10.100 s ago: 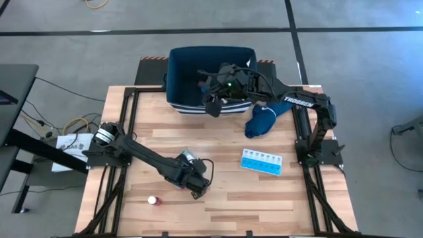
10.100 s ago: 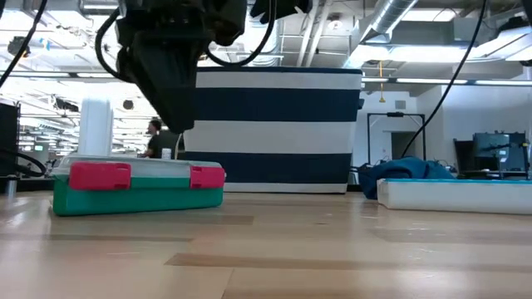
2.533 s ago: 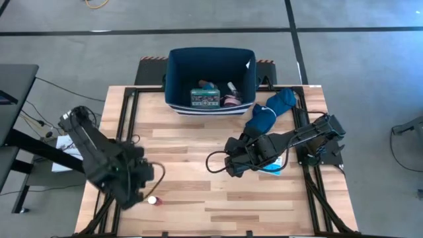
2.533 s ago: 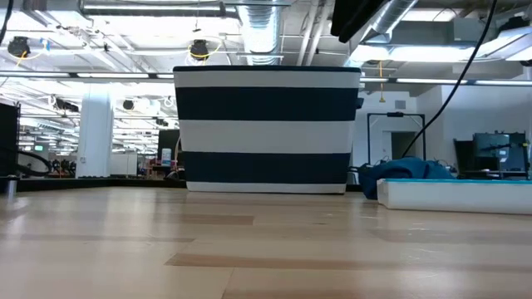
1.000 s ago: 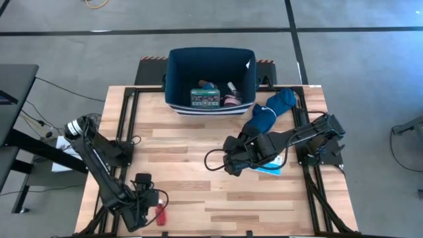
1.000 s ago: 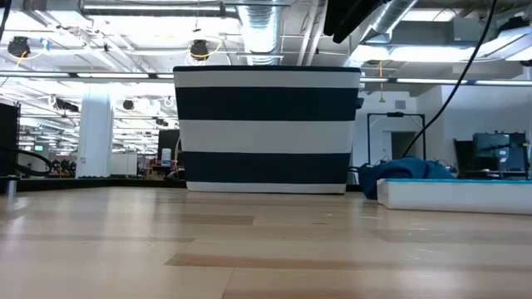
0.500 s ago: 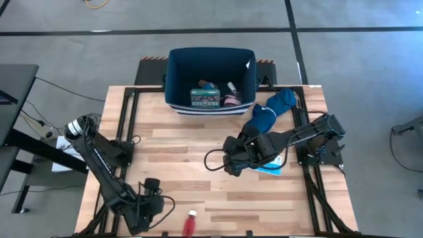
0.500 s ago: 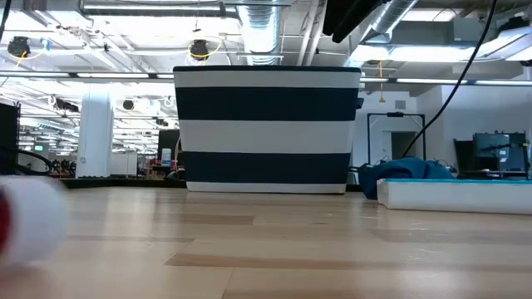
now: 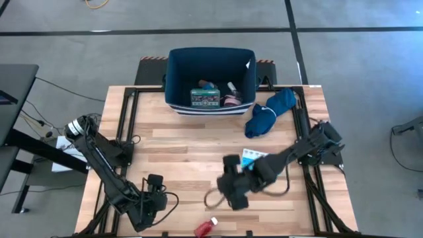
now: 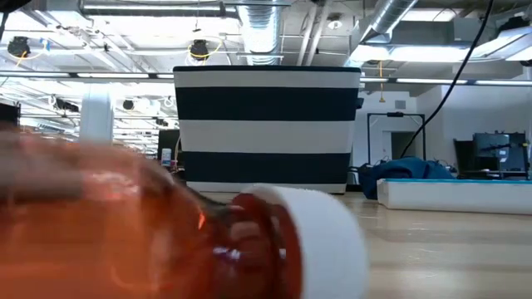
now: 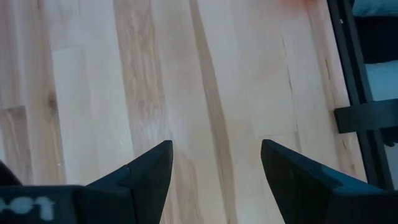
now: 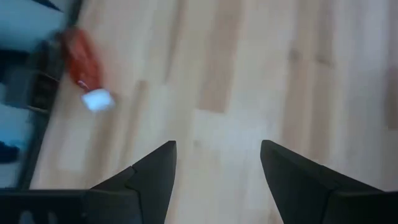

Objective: Pick & place medical supplies in basket/bin

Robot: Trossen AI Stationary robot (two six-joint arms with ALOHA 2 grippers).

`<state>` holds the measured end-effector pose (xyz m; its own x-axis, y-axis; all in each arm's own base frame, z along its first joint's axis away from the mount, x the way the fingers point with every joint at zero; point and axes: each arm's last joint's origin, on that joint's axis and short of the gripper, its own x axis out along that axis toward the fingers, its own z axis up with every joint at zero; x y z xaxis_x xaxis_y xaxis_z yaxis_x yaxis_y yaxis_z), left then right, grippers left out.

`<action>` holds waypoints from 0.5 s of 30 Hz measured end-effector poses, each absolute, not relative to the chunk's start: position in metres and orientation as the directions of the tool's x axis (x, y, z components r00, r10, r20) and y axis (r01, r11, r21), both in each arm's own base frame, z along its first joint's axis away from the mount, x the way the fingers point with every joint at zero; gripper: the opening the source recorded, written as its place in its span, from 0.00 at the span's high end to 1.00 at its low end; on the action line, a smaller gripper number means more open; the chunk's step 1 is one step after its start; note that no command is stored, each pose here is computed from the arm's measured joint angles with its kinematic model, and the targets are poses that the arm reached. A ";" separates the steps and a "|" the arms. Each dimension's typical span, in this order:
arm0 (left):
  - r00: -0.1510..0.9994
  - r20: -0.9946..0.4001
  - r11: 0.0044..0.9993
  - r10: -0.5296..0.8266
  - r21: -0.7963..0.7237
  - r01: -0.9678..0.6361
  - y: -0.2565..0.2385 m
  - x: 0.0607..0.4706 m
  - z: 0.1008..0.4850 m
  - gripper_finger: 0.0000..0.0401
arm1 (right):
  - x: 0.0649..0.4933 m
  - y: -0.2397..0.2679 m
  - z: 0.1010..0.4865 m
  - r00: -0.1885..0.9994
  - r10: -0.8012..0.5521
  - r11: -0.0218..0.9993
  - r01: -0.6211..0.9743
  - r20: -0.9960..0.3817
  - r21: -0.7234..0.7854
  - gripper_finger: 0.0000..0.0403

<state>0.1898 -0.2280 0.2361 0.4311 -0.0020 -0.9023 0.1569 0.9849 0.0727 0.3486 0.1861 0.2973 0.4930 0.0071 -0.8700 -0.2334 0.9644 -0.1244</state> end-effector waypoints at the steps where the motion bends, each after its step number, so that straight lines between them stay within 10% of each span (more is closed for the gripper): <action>1: 0.431 -0.902 0.985 -0.002 0.073 0.156 -0.228 0.190 0.236 0.41 | 0.354 0.192 0.291 0.503 0.018 0.964 -0.239 -0.864 -0.119 0.44; 15: 0.435 -0.900 0.992 0.000 0.055 0.113 -0.227 0.192 0.236 0.41 | 0.385 0.222 0.218 0.402 0.120 0.929 -0.369 -0.908 -0.040 0.44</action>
<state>0.1916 -0.2268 0.2363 0.4352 0.0001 -0.9003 0.1132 0.9921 0.0549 0.3852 0.2224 0.2180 0.4017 0.1205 -0.9078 -0.3688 0.9286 -0.0400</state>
